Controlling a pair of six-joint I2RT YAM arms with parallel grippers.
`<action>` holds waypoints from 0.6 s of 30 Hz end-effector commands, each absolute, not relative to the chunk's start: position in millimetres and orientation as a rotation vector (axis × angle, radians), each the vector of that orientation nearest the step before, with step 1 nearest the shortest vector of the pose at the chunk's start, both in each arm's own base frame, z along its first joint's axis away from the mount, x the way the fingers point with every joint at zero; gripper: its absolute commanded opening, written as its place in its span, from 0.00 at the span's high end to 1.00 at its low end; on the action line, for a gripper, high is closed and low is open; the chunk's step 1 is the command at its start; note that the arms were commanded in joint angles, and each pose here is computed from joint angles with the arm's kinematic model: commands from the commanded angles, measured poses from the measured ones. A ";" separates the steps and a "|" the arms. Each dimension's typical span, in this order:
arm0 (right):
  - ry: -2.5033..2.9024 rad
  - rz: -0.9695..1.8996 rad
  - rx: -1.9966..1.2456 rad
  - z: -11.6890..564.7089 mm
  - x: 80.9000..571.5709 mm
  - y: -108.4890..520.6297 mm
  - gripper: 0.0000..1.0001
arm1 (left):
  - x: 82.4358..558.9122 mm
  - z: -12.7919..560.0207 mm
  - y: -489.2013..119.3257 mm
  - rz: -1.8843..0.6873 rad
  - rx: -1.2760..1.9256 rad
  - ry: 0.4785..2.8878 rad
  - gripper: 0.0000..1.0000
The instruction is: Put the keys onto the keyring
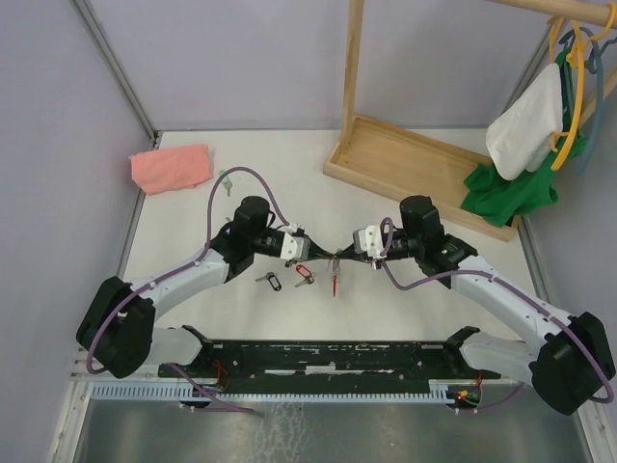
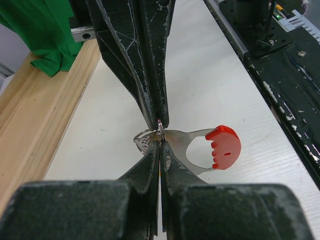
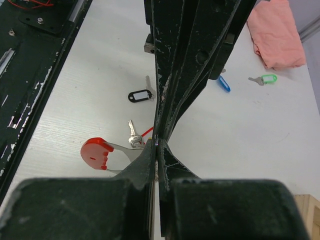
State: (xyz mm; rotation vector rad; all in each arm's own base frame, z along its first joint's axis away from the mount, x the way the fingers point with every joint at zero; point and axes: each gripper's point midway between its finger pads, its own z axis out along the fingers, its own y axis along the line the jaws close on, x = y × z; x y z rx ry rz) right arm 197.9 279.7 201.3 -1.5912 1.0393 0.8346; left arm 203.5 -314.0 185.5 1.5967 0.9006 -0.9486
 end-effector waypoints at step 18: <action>1.066 0.711 -1.687 203.9 213.8 277.2 0.83 | 210.8 211.8 -318.3 -0.989 1.568 1.108 0.97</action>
